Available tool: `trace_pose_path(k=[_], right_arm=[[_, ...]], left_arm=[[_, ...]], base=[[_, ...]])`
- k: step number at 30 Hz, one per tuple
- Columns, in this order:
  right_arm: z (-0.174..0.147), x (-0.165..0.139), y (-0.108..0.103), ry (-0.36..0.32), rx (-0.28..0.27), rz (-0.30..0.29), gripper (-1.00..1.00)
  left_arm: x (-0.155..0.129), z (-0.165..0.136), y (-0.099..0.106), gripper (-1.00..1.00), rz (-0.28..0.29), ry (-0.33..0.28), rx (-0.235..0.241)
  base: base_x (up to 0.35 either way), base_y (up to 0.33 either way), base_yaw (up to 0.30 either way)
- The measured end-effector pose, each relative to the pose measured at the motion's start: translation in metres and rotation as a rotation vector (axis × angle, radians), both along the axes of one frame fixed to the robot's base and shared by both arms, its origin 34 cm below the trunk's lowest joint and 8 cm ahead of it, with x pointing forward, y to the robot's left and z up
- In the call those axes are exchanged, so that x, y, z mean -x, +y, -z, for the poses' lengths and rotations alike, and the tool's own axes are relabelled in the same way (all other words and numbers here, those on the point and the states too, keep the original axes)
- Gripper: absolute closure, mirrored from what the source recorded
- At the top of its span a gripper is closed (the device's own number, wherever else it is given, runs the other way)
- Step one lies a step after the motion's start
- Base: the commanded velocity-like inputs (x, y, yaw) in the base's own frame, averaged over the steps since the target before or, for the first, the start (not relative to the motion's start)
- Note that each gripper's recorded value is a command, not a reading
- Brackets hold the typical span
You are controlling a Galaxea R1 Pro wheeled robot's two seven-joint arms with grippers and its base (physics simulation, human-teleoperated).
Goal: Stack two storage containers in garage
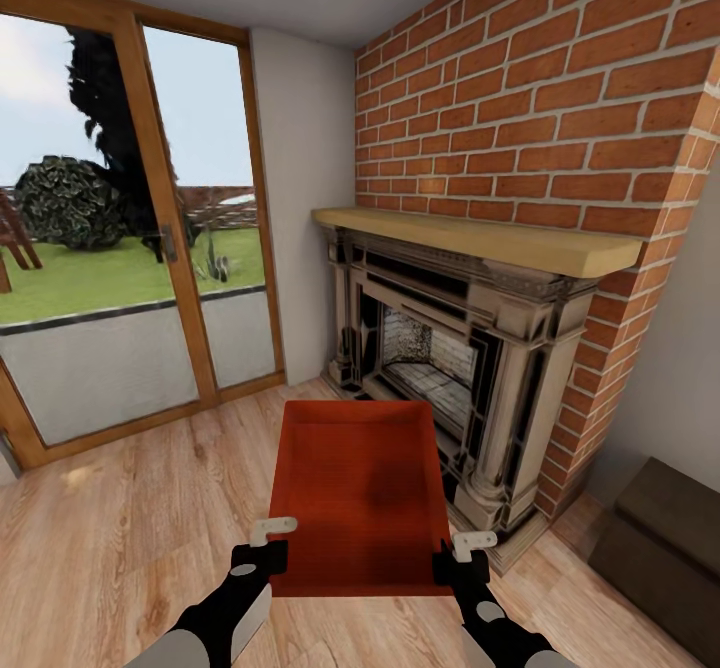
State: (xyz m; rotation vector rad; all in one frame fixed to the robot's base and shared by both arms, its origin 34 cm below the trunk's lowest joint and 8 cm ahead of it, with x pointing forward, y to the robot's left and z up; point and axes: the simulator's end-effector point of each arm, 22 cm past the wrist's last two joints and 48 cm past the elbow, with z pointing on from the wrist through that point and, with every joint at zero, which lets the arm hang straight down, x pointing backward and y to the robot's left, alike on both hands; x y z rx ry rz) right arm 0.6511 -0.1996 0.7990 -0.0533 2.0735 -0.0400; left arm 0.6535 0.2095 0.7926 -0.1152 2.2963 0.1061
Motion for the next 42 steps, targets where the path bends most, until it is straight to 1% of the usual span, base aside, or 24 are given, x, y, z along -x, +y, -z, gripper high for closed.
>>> trace_pose_path(k=[7, 11, 42], right_arm=[[-0.0001, -0.0001, -0.0003, 0.0, 0.001, 0.0, 1.0], [-0.0001, -0.0001, -0.0002, 0.0, 0.0, 0.0, 1.0], [-0.0024, -0.0009, -0.0004, -0.005, 0.001, 0.0, 1.0]], left_arm=[[0.0001, 0.0, -0.0003, 1.0, 0.0, 0.0, 0.001], [0.0, 0.0, -0.0003, 1.0, 0.0, 0.0, 0.0], [-0.0007, -0.0022, -0.0005, 1.0, 0.0, -0.005, 0.001]], base=[[0.0, 0.0, -0.001], [0.0, 0.0, -0.14], [0.0, 0.0, -0.279]])
